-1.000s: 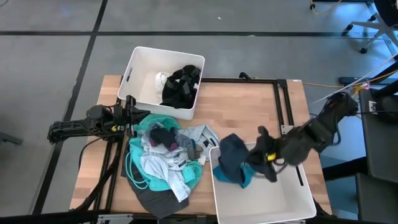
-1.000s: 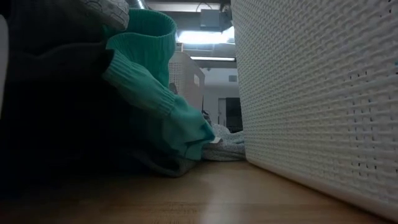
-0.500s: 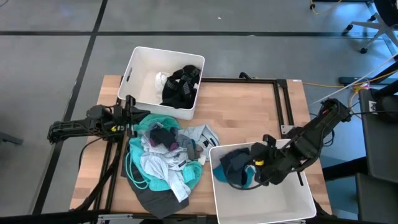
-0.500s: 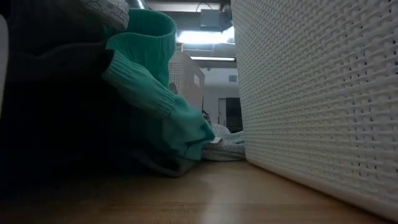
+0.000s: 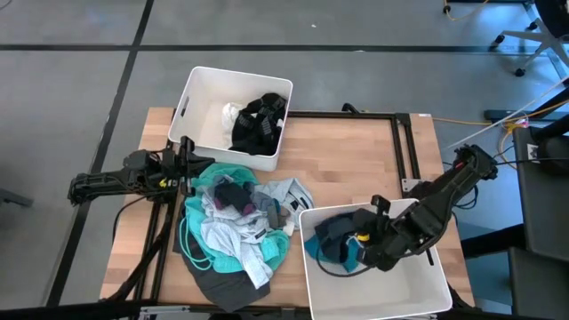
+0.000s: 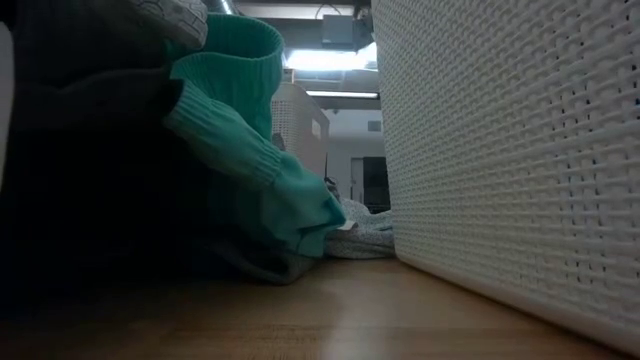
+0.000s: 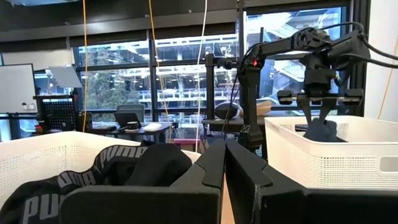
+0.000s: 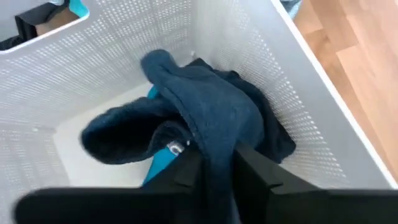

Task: Sort clothes
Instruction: Put the dark blue underwear into the bottom white bin, then put the purple black sock into the bottom white bin

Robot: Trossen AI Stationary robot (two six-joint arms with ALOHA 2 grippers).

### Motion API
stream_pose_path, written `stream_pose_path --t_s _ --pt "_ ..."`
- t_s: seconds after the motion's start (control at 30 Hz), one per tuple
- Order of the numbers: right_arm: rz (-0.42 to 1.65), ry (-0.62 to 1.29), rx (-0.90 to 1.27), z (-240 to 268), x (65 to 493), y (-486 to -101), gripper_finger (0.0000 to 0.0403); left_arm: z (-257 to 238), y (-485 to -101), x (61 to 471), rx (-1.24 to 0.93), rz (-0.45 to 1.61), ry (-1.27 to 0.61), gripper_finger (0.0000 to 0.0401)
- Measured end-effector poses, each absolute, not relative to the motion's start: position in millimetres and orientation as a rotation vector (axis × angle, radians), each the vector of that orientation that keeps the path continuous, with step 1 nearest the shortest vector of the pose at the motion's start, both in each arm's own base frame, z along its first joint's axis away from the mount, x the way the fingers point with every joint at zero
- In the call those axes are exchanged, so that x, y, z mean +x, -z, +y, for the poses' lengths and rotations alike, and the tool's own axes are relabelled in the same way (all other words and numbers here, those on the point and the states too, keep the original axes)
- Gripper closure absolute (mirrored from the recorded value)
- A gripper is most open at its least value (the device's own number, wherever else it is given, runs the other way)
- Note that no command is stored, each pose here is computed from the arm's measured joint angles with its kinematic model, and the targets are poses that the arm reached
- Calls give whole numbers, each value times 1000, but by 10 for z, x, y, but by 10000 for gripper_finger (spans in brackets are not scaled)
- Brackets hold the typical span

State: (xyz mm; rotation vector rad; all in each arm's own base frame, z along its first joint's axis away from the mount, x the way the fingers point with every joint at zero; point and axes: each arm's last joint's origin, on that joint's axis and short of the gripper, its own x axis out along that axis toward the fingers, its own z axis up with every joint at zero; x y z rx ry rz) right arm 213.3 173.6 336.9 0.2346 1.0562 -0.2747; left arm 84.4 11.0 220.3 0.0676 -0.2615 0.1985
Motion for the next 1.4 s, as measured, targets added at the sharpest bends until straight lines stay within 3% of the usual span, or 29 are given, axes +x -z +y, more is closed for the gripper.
stream_pose_path --t_s 0.23,0.33,0.43,0.63,0.9,1.4 --pt "1153 204 409 1621 2239 -3500 214 110 -2204 843 79 -262 -200 397" --pt "1098 147 480 1564 2327 -3671 187 110 -2204 843 80 -262 -200 397" --pt "968 86 405 1502 2455 -3785 170 110 -2205 843 80 -262 -200 397" --pt "690 95 85 1421 2813 -3803 165 110 -2205 843 76 -263 -200 397" --pt "582 52 -165 1300 3517 -3457 166 110 -2204 843 75 -262 -200 397" --pt "473 106 -127 727 4384 -2846 166 110 -2207 843 78 -264 -200 397"
